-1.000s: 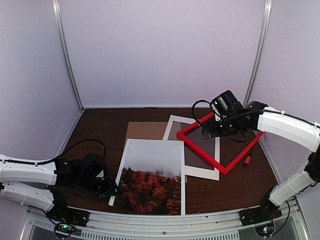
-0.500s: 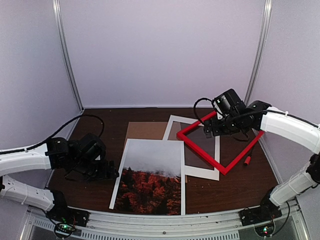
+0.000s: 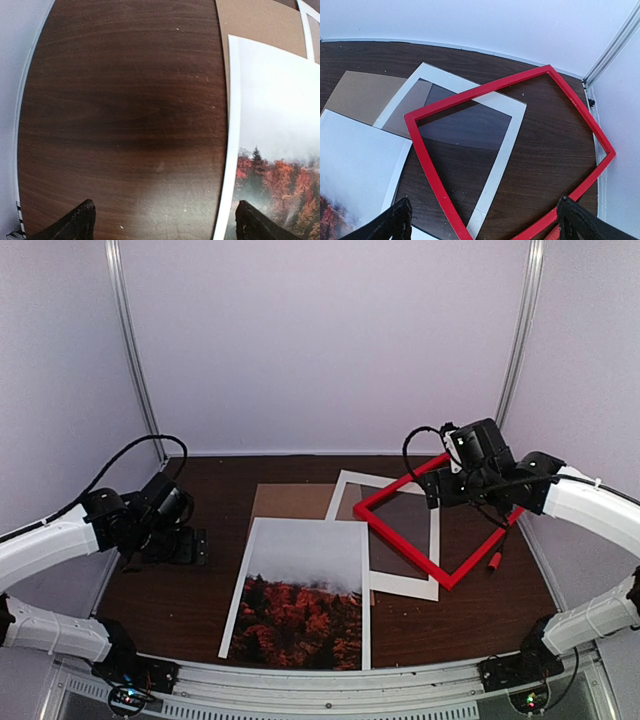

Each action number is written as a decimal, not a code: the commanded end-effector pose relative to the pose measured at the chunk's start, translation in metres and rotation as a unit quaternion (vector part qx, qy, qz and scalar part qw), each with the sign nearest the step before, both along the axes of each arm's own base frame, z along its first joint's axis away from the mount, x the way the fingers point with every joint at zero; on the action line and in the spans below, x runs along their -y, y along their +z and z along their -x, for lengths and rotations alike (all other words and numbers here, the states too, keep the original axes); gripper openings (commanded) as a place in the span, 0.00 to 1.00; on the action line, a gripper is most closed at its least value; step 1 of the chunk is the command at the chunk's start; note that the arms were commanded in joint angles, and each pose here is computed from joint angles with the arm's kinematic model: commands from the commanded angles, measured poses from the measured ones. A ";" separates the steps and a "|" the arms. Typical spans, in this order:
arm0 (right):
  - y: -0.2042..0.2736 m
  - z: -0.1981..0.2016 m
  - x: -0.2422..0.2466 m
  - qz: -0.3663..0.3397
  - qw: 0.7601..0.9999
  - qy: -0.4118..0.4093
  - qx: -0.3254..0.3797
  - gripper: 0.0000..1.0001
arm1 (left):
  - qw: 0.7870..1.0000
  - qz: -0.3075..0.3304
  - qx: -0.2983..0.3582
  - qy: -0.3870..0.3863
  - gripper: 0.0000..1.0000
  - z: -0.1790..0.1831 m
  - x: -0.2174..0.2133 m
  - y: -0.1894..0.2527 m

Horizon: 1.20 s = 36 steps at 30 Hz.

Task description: Take the photo out of the frame

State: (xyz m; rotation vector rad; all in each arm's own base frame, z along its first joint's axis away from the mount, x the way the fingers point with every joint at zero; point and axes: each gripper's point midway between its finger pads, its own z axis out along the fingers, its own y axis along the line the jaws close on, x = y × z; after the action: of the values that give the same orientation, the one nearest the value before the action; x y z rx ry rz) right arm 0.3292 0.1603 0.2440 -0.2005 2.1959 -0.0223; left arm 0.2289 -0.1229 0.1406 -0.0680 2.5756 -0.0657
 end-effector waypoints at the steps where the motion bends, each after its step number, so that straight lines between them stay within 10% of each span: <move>1: 0.014 -0.007 0.016 0.051 0.997 -0.006 0.061 1.00 | 0.996 -0.060 0.061 -0.001 0.98 -0.034 -0.020 0.020; 19: 0.016 -0.030 0.095 0.086 0.985 -0.114 0.099 1.00 | 0.946 -0.216 0.181 0.160 0.97 -0.094 -0.126 0.038; 36: -0.062 -0.048 0.159 0.064 0.975 -0.143 0.156 1.00 | 0.935 -0.219 0.266 0.081 0.96 -0.139 -0.137 -0.008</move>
State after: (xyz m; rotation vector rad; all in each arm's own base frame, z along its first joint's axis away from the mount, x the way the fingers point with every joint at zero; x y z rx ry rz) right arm 0.3662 -0.0020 0.1714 0.0783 2.0352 -0.3801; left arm 0.3442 0.0221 0.1208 -0.1210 2.0904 0.5779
